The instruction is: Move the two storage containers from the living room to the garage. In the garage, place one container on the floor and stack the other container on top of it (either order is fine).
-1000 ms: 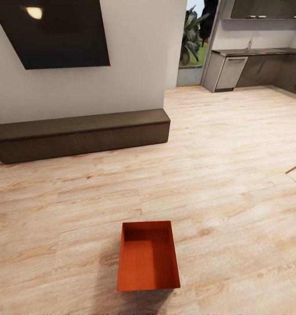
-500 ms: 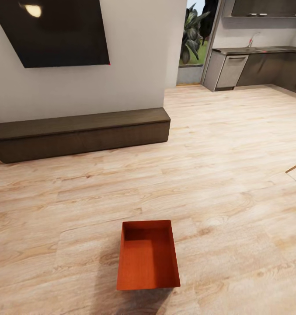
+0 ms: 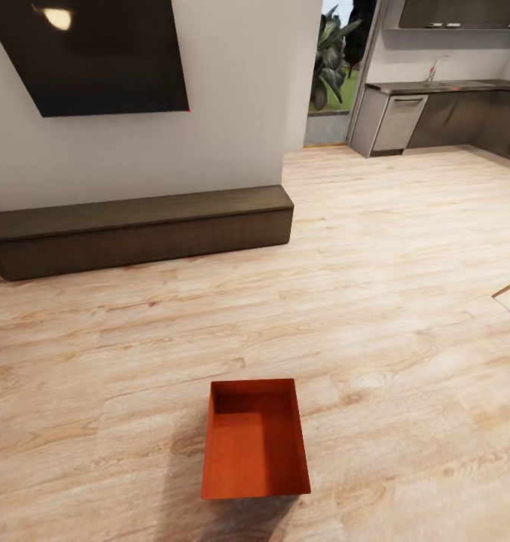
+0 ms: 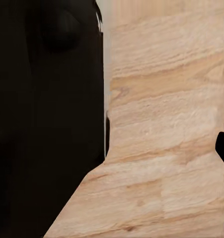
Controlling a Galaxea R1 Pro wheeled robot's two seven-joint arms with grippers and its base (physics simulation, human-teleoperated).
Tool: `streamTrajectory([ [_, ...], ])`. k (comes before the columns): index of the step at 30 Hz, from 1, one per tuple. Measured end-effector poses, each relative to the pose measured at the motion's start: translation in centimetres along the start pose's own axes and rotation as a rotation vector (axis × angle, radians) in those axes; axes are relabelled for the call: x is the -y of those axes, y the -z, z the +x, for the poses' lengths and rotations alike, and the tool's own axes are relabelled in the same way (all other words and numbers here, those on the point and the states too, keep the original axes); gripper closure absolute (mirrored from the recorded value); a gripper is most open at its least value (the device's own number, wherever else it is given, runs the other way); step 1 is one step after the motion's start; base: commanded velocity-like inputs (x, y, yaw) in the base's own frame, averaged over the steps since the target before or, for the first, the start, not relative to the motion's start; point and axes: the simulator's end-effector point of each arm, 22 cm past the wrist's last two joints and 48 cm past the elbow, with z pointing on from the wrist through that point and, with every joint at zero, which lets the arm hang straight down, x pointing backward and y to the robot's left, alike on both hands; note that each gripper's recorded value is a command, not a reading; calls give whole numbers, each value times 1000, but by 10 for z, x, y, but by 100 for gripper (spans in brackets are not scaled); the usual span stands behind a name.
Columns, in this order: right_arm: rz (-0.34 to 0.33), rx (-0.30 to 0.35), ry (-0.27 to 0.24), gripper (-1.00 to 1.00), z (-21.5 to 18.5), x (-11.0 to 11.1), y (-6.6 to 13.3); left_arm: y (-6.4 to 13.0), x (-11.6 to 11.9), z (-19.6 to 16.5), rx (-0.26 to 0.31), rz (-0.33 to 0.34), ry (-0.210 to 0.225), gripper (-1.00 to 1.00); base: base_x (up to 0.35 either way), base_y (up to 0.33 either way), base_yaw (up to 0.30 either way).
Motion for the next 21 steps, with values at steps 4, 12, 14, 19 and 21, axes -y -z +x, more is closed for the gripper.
streamTrajectory([
  [4, 78, 160, -11, -100, -128, 40, 0, 9, -10, -118, 145, 22, 7, -100, 0, 0, 0],
  [12, 150, 490, -74, -100, -291, 68, 28, 15, -13, -154, 153, 23, 6, -100, 0, 0, 0],
  [14, 170, 535, -92, -100, -327, 74, 37, 21, -2, -182, 187, 37, 14, -100, 0, 0, 0],
  [19, 190, 615, -115, -100, -405, 76, 62, 41, 31, -250, 270, 76, 30, -100, 0, 0, 0],
  [21, 182, 635, -118, -100, -426, 69, 70, 53, 64, -274, 300, 116, 31, -100, 0, 0, 0],
])
